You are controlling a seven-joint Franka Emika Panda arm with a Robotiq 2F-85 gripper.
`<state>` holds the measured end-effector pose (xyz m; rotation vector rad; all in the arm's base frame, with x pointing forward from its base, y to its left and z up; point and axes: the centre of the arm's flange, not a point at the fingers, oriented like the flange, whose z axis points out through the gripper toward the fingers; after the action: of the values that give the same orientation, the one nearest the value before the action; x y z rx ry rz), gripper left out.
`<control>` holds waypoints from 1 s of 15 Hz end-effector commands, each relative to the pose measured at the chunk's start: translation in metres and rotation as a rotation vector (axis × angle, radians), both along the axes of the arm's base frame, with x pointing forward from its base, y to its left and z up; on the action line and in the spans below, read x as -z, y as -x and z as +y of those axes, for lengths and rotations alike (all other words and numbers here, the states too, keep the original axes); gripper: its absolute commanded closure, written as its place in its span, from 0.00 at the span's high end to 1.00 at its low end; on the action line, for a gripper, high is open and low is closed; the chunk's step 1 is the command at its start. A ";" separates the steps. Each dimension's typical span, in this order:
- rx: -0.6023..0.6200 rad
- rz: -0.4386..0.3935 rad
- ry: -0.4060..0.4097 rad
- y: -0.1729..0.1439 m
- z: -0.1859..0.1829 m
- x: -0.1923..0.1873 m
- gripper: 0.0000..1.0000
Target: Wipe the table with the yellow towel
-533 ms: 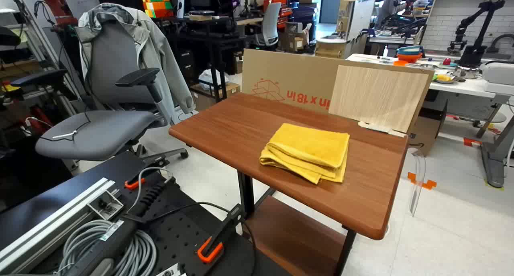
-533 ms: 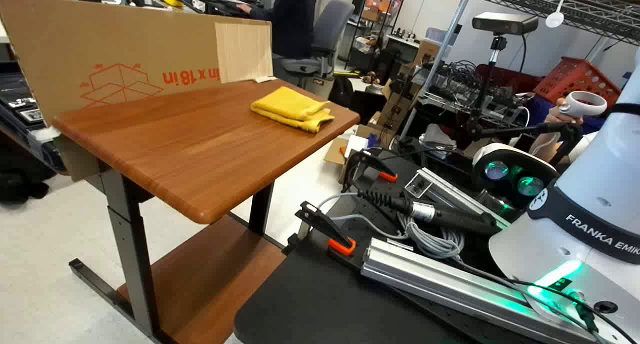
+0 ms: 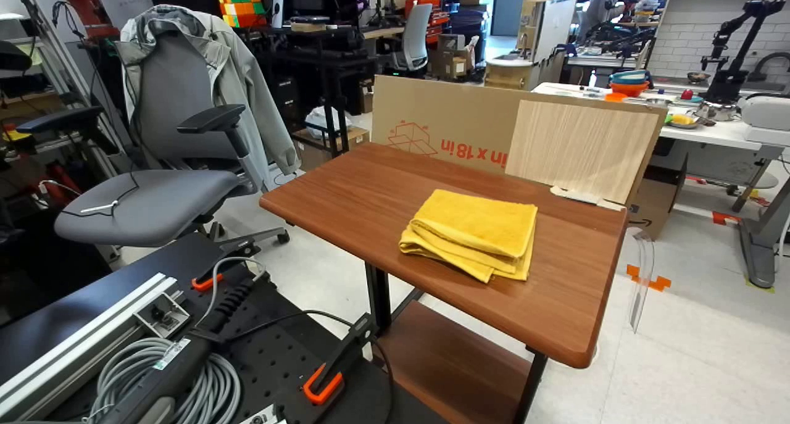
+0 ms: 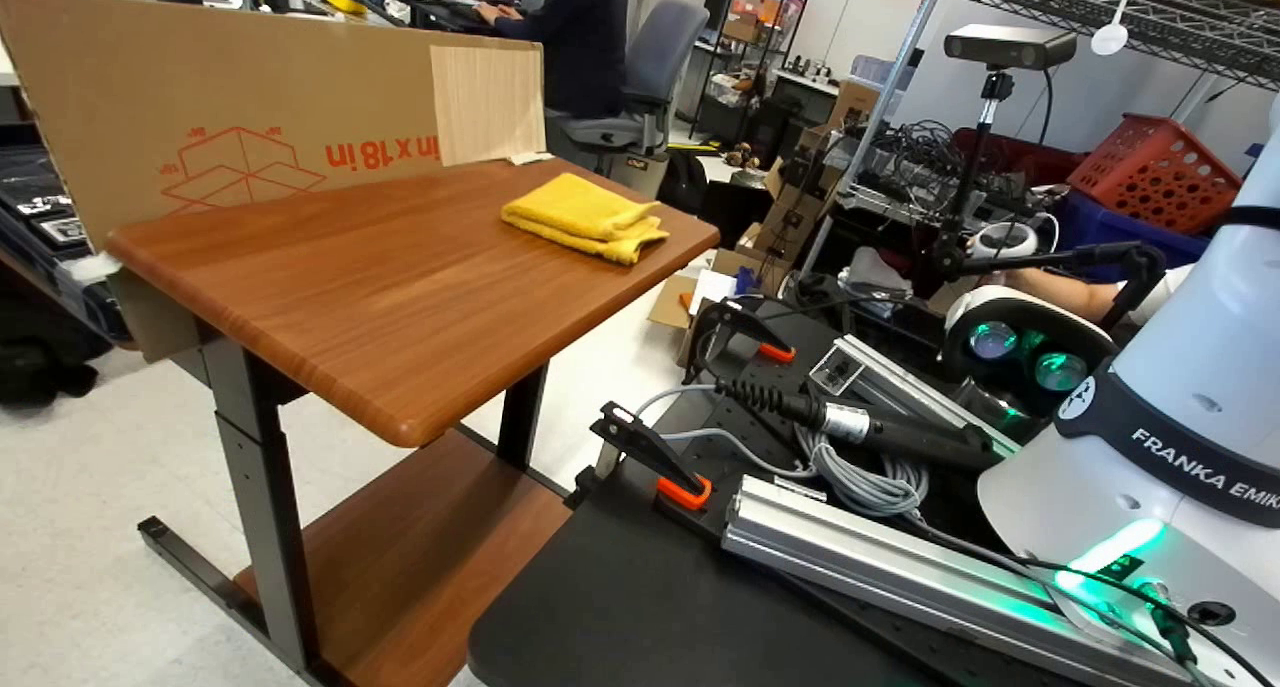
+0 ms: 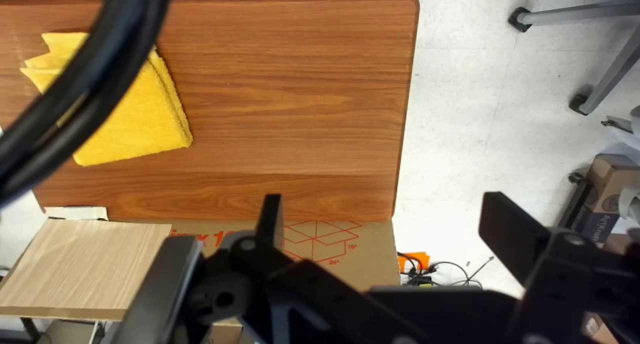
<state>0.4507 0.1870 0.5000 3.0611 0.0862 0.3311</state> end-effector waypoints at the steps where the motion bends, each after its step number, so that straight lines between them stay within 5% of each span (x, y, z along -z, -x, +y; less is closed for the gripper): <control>1: 0.146 0.008 -0.046 -0.045 -0.059 0.013 1.00; 9: 0.592 0.099 -0.151 -0.109 -0.269 0.130 1.00; 15: 0.840 0.210 -0.244 -0.139 -0.351 0.261 1.00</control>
<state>0.5512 -0.1394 0.2860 2.9948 -1.1315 -0.0096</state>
